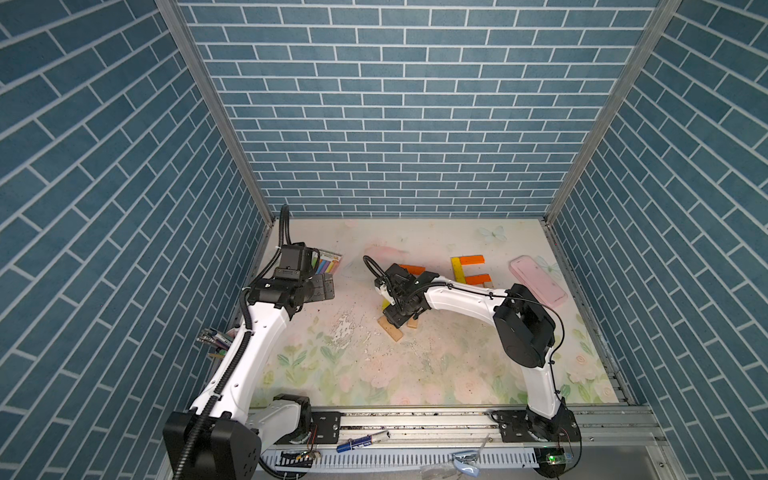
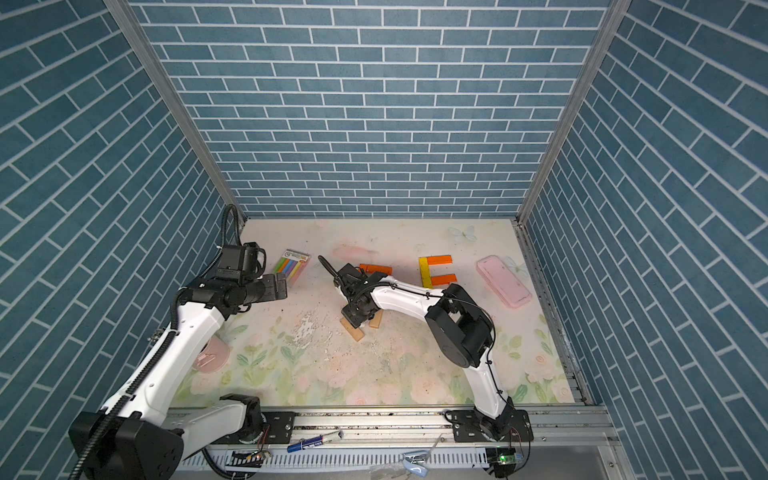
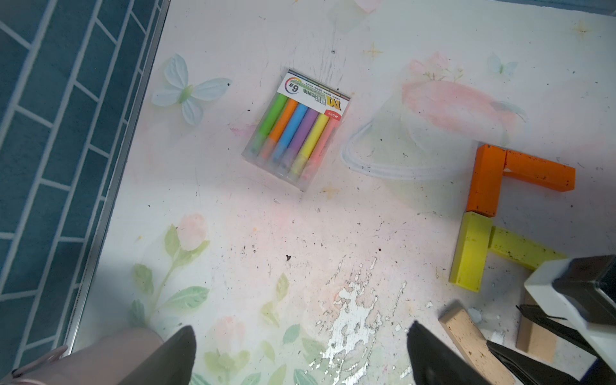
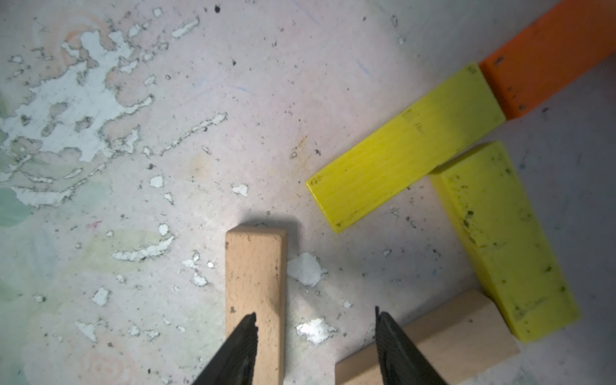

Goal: Assemble the number 6 with building blocks
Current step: Assemble the building block at the center of the board.

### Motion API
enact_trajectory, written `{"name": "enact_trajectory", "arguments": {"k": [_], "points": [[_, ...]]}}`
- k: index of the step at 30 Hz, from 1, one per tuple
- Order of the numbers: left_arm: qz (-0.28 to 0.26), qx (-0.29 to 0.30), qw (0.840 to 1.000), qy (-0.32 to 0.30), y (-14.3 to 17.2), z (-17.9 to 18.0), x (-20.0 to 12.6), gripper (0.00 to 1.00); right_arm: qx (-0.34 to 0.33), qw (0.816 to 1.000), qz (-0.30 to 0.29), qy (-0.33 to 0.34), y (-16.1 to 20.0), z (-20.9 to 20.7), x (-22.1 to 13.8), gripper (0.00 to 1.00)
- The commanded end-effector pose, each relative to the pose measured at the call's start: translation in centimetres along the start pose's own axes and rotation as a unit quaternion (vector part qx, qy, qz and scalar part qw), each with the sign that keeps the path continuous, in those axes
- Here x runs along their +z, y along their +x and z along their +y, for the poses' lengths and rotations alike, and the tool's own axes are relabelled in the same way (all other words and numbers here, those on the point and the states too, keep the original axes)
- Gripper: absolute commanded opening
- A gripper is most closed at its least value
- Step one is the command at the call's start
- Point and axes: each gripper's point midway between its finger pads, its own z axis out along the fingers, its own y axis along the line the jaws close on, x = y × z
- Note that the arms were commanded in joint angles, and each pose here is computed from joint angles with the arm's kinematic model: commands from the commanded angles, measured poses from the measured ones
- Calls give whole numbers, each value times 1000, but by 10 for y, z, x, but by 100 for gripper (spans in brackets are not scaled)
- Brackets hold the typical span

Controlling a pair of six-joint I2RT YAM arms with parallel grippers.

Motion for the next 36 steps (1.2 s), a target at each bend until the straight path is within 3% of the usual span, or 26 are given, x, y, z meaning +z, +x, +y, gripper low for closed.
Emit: {"name": "enact_trajectory", "arguments": {"k": [1, 19, 36], "points": [[3, -11, 1000, 0, 1, 1, 2, 99, -28, 999, 18, -21, 6, 19, 0, 58], [1, -13, 1000, 6, 1, 0, -1, 99, -56, 996, 64, 31, 25, 25, 27, 55], [-14, -14, 1000, 20, -3, -3, -10, 99, -135, 988, 75, 28, 24, 34, 23, 26]]}}
